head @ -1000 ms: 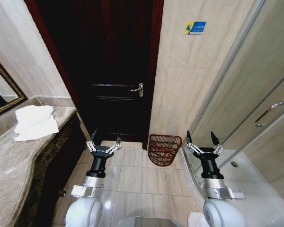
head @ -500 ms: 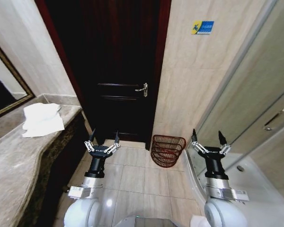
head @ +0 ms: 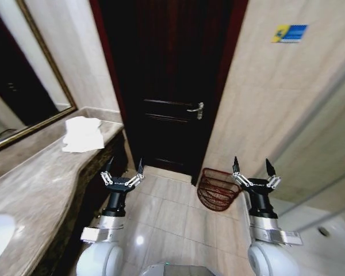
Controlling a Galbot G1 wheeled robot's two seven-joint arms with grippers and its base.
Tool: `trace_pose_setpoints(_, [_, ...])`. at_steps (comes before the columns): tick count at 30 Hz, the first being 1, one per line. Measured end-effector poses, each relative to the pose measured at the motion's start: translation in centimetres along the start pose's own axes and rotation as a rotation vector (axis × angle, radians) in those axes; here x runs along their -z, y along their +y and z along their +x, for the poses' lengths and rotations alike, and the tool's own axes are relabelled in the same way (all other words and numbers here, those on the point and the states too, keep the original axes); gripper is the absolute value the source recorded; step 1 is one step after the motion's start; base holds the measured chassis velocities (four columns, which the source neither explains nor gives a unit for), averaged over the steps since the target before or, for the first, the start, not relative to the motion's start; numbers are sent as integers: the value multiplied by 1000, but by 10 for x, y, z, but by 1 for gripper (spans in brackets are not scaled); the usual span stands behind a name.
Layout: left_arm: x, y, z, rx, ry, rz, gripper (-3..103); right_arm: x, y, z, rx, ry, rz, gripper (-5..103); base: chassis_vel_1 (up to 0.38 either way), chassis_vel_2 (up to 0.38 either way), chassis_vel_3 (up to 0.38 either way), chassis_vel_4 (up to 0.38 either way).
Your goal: Discard the used towel into the hamper.
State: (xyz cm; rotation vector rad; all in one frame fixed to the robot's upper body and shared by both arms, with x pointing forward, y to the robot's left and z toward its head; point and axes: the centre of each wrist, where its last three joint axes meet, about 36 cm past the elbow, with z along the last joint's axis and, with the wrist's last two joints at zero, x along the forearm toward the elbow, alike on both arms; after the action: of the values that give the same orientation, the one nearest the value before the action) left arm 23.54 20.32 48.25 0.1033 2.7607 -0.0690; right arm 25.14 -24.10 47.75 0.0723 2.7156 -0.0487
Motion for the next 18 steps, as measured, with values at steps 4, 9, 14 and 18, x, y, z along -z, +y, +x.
trace_pose_setpoints(4, [1, 0, 0, 9, 7, 3, 100, 1, 0, -1, 9, 1, -8, 100, 126, 121, 119, 133])
trace_pose_setpoints(9, [3, 2, -1, 33, 16, 2, 100, 1, 0, -2, 17, 2, -15, 100, 116, 126, 123, 126])
trace_pose_setpoints(14, [4, 3, -3, 67, 29, 2, 100, 1, 0, -3, 23, -2, -23, 100, 134, 127, 120, 124])
trace_pose_setpoints(18, [8, 2, -5, 146, 72, 27, 100, 0, -3, -5, 26, -5, -24, 100, 116, 115, 102, 98])
